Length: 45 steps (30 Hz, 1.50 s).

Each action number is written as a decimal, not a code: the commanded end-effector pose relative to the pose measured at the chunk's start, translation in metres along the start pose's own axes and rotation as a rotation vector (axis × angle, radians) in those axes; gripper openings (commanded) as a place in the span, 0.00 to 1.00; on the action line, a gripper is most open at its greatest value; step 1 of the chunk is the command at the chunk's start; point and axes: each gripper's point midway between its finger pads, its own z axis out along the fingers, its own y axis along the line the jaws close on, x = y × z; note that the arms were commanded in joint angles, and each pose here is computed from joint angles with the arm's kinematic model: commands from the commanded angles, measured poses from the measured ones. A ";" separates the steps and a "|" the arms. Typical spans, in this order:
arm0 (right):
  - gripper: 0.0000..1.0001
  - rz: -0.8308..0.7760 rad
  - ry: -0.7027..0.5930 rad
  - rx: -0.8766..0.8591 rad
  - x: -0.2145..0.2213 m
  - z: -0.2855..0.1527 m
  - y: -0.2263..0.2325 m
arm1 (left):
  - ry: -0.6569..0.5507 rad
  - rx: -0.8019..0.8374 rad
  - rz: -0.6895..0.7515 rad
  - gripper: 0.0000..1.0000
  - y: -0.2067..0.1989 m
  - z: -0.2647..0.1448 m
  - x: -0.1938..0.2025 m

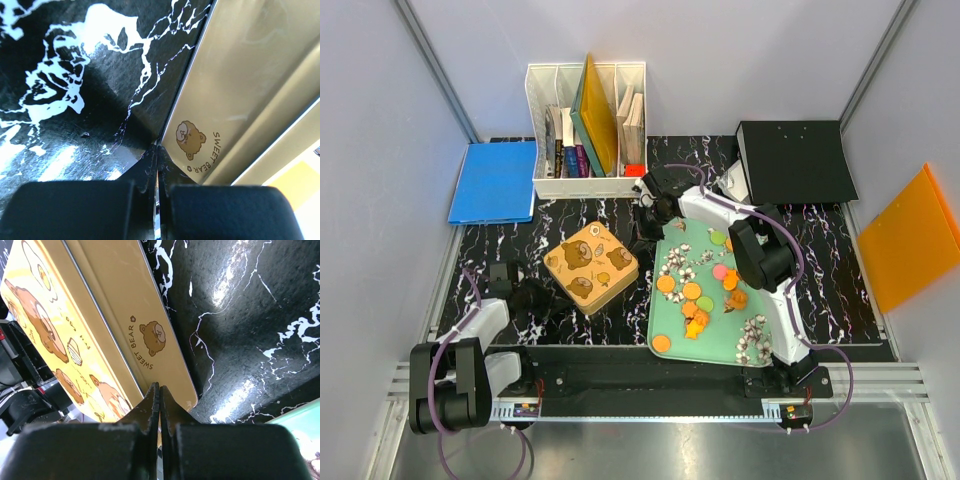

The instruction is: Pack the cookies

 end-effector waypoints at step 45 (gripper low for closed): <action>0.00 -0.197 -0.164 -0.439 -0.047 -0.079 0.125 | -0.287 -0.195 0.070 0.03 -0.015 -0.056 -0.053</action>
